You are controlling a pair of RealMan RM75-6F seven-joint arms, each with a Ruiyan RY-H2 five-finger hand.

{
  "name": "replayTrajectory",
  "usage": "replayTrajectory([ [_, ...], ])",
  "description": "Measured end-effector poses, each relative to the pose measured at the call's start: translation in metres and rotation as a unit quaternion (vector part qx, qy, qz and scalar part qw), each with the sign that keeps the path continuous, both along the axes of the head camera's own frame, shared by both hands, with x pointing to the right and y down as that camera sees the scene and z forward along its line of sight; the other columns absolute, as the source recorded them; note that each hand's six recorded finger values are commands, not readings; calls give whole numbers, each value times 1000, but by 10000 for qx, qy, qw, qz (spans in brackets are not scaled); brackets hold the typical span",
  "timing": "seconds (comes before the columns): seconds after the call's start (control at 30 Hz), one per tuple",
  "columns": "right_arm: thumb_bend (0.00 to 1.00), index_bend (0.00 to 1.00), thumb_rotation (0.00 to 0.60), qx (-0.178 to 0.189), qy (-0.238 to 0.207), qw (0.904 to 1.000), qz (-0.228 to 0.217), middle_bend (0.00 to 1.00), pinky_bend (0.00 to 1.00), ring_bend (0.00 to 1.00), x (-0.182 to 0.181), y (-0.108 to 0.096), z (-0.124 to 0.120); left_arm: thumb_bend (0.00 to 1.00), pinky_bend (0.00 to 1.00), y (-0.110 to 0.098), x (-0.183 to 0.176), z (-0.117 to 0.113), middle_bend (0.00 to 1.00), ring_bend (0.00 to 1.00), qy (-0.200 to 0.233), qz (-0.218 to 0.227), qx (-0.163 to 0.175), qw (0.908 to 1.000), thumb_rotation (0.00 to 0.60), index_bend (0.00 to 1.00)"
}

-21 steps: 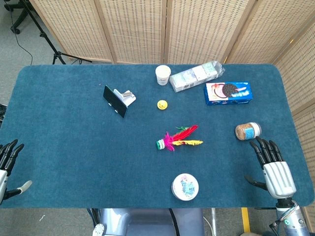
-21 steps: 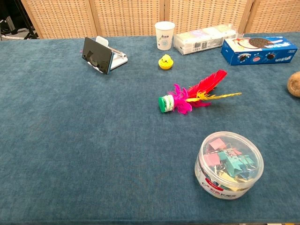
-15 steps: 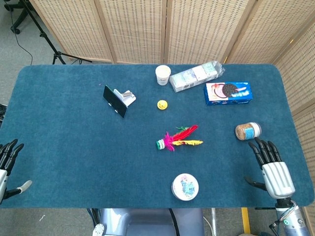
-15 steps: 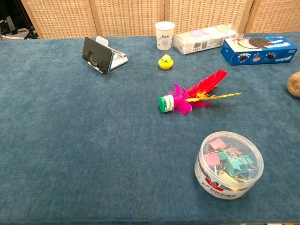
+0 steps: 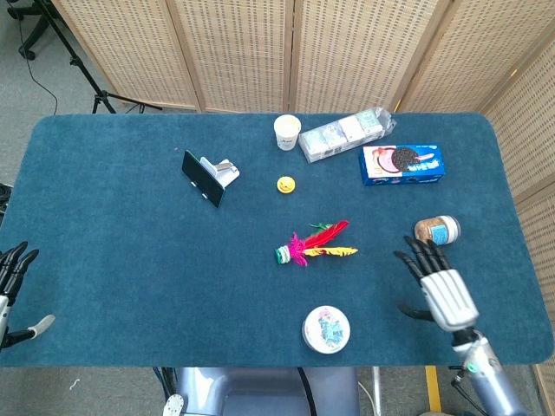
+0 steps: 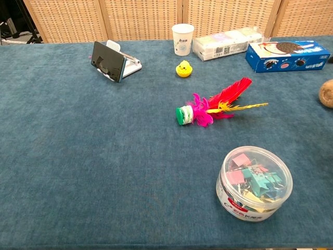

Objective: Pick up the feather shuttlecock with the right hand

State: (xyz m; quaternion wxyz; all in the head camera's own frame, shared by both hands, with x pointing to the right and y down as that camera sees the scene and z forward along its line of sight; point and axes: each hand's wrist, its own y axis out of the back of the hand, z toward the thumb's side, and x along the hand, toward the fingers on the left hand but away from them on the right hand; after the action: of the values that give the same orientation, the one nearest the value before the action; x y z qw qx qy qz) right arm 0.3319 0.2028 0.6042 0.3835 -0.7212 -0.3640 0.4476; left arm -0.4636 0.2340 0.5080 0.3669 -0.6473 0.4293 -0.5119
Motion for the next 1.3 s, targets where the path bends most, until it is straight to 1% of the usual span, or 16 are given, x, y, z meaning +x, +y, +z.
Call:
replayTrajectory([
  [0.1, 119, 326, 600, 12, -230, 9994, -275, 0, 0, 0, -31, -15, 13, 0, 0, -2, -1, 3, 0, 0, -30, -40, -43, 10000, 600, 0],
  [0.2, 149, 362, 600, 33, -326, 9980, -544, 0, 0, 0, -61, -26, 29, 0, 0, -4, -4, 4, 0, 0, -44, -100, -76, 9999, 600, 0],
  [0.33, 173, 372, 600, -5, -193, 9964, -829, 0, 0, 0, -93, -30, 56, 0, 0, -7, -6, 4, 0, 0, -28, -139, -92, 9999, 600, 0],
  [0.43, 206, 372, 600, 46, -32, 9957, -921, 0, 0, 0, -105, -33, 69, 0, 0, -7, -7, 4, 0, 0, -13, -147, -95, 9998, 600, 0],
  [0.6, 247, 371, 600, 302, 284, 9932, -1087, 0, 0, 0, -114, -40, 80, 0, 0, -8, -8, 3, 0, 0, 15, -173, -90, 9998, 600, 0],
  [0.77, 260, 375, 600, 531, 460, 9916, -1084, 1, 0, 0, -118, -51, 83, 0, 0, -8, -9, 3, 0, 0, 27, -180, -104, 9998, 600, 0],
  [0.87, 260, 392, 600, 554, 571, 9911, -1072, 1, 0, 0, -115, -54, 86, 0, 0, -8, -8, 3, 0, 0, 25, -160, -112, 9998, 600, 0],
  [1.03, 319, 423, 600, 540, 767, 9901, -1045, 3, 0, 0, -108, -60, 94, 0, 0, -6, -5, 5, 0, 0, 12, -118, -151, 9998, 600, 0],
  [1.17, 382, 449, 600, 483, 819, 9905, -992, 14, 0, 0, -105, -63, 99, 0, 0, -7, -5, 6, 0, 0, -5, -127, -153, 9998, 600, 0],
  [1.3, 386, 466, 600, 454, 845, 9907, -961, 19, 0, 0, -104, -64, 104, 0, 0, -8, -6, 7, 0, 0, -19, -141, -172, 9998, 600, 0],
])
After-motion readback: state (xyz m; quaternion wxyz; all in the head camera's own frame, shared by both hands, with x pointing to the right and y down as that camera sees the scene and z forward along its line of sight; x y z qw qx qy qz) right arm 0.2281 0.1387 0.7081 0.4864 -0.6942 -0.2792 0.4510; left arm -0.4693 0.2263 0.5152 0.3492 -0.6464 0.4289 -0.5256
